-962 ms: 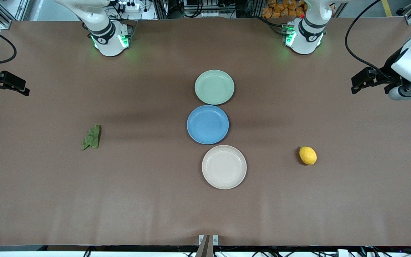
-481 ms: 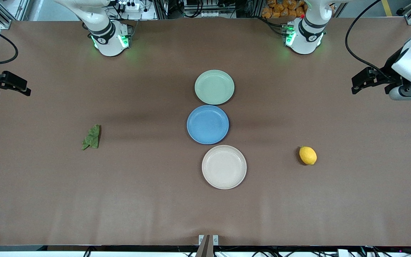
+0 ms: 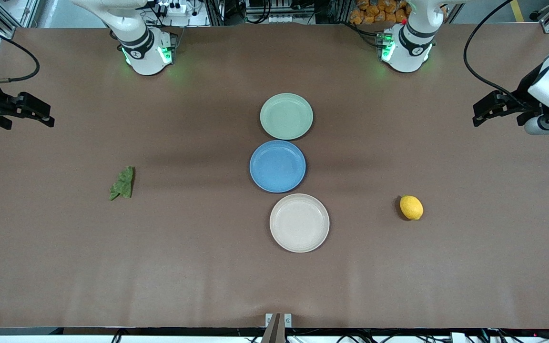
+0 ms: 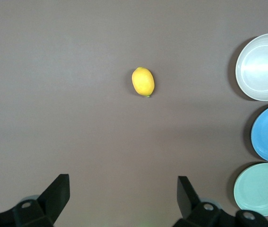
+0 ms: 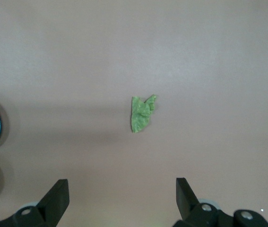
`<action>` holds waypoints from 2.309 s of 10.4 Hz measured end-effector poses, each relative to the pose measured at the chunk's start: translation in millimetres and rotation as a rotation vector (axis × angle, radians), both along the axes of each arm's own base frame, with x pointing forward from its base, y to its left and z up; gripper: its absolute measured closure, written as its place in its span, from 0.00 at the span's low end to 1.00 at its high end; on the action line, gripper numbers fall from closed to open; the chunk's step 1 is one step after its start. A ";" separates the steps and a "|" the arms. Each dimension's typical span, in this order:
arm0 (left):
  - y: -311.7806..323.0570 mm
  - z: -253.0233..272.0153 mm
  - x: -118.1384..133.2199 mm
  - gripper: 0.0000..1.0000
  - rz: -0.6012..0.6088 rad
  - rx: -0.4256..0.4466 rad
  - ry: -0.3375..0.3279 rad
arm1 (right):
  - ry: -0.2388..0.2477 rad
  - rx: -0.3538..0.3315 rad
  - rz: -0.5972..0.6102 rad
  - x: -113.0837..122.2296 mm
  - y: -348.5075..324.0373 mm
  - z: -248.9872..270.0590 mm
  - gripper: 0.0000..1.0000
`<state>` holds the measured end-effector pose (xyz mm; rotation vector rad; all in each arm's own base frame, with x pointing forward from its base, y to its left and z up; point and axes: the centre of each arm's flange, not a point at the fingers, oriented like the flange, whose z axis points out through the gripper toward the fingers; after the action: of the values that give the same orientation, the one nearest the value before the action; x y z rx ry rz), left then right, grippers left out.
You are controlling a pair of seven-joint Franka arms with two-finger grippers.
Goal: Pick lemon and lettuce from plates
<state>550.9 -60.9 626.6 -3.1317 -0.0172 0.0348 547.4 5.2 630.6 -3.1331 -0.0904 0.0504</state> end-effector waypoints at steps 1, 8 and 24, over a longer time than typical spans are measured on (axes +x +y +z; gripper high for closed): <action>3.9 -2.9 2.3 0.00 0.007 0.000 0.003 | -0.003 0.001 0.006 0.0 3.3 1.4 0.00; 2.6 -5.6 4.2 0.00 0.003 -0.001 0.005 | 0.014 0.071 0.002 4.7 7.7 -7.2 0.00; -5.7 -5.1 3.9 0.00 -0.012 -0.002 -0.001 | 0.053 0.071 0.002 20.7 9.9 -30.9 0.00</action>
<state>554.8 -66.6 621.5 -3.1337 0.0012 0.0338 568.1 15.2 599.7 -3.0580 -0.0936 0.1273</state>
